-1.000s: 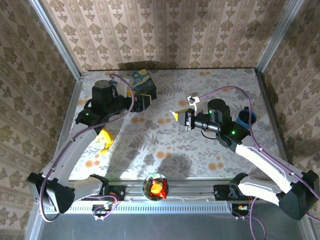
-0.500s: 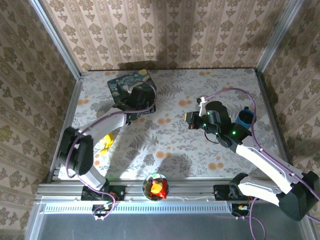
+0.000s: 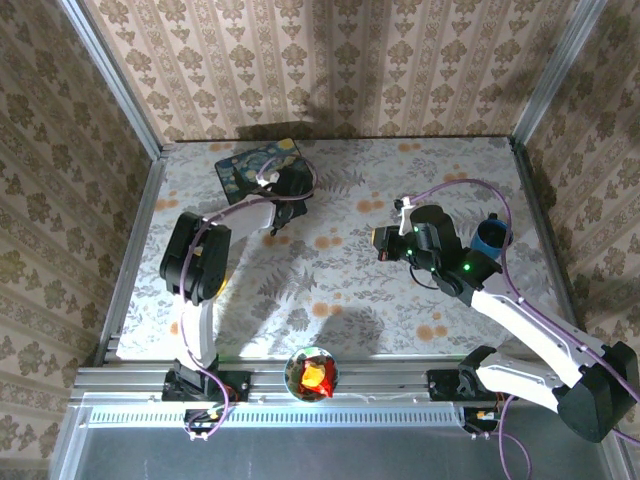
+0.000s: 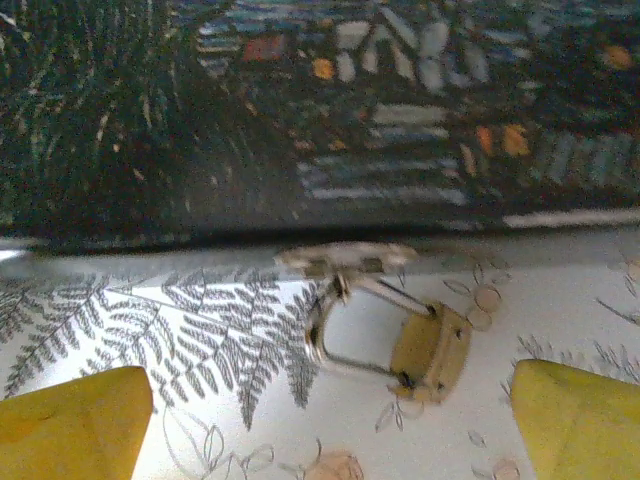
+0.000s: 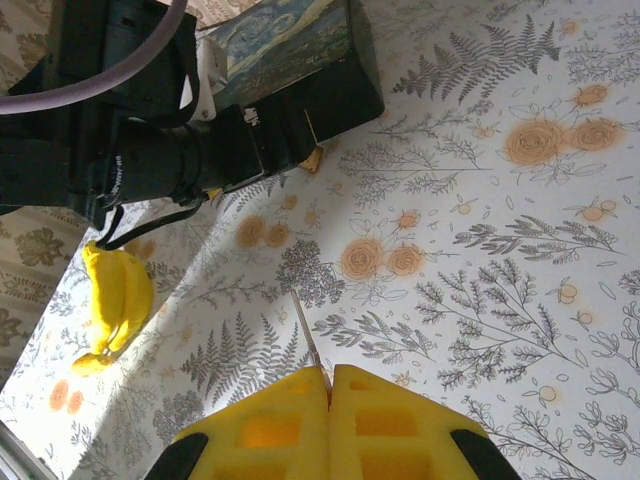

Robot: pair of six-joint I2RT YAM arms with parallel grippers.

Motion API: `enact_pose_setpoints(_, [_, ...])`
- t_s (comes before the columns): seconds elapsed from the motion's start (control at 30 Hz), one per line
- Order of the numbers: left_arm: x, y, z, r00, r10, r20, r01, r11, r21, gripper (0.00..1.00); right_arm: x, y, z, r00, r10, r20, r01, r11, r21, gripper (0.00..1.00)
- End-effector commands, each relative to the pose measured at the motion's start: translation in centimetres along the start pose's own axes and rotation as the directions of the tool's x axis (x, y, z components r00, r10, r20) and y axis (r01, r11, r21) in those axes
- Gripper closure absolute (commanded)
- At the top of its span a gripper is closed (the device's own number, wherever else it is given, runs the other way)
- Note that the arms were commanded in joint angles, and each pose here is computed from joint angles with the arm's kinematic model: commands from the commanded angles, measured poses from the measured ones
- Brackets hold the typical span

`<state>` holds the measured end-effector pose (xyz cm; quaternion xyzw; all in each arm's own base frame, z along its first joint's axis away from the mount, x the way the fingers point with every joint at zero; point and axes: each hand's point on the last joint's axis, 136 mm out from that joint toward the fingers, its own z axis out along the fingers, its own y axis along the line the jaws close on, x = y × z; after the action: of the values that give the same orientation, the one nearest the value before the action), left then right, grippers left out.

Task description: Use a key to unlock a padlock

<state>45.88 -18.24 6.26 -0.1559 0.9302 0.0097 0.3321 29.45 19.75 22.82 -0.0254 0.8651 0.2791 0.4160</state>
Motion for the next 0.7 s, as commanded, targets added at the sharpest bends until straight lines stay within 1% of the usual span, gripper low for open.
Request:
enact_pose_setpoints(0.0, [-1.9,-0.6,0.3,0.996,-0.065,0.06,0.065,0.998,0.003,0.08,-0.5,0.1,-0.3,0.999,0.017,0.029,-0.017,1.0,-0.009,1.0])
enact_pose_setpoints(0.1, [-2.3,-0.6,0.8,0.995,-0.073,0.07,0.075,0.997,-0.016,0.09,-0.6,0.3,-0.1,0.999,0.016,0.029,-0.016,1.0,-0.021,1.0])
enact_pose_setpoints(0.27, [-2.5,0.1,1.5,0.994,-0.08,0.07,0.085,0.993,-0.08,0.14,-0.5,0.5,0.2,0.999,0.022,0.023,-0.021,0.999,-0.037,1.0])
enact_pose_setpoints(0.3, [-2.6,0.2,1.6,0.994,-0.082,0.07,0.088,0.992,-0.087,0.16,-0.4,0.5,0.3,1.0,0.022,0.02,-0.021,0.999,-0.039,1.0])
enact_pose_setpoints(0.37, [-2.5,0.4,1.8,0.994,-0.086,0.069,0.092,0.991,-0.096,0.23,-0.3,0.5,0.4,1.0,0.024,0.017,-0.023,0.999,-0.043,1.0])
enact_pose_setpoints(0.43, [-2.5,0.7,1.9,0.993,-0.093,0.07,0.099,0.99,-0.103,0.27,-0.3,0.6,0.4,1.0,0.025,0.016,-0.025,0.999,-0.048,1.0])
enact_pose_setpoints(0.57, [-2.1,1.7,1.6,0.993,-0.101,0.068,0.109,0.987,-0.12,0.31,-0.3,0.8,0.5,0.999,0.027,0.017,-0.026,0.998,-0.059,1.0])
enact_pose_setpoints(0.67, [-1.6,2.3,1.2,0.993,-0.101,0.066,0.108,0.986,-0.125,0.39,-0.4,0.8,0.6,0.999,0.028,0.018,-0.026,0.998,-0.06,1.0])
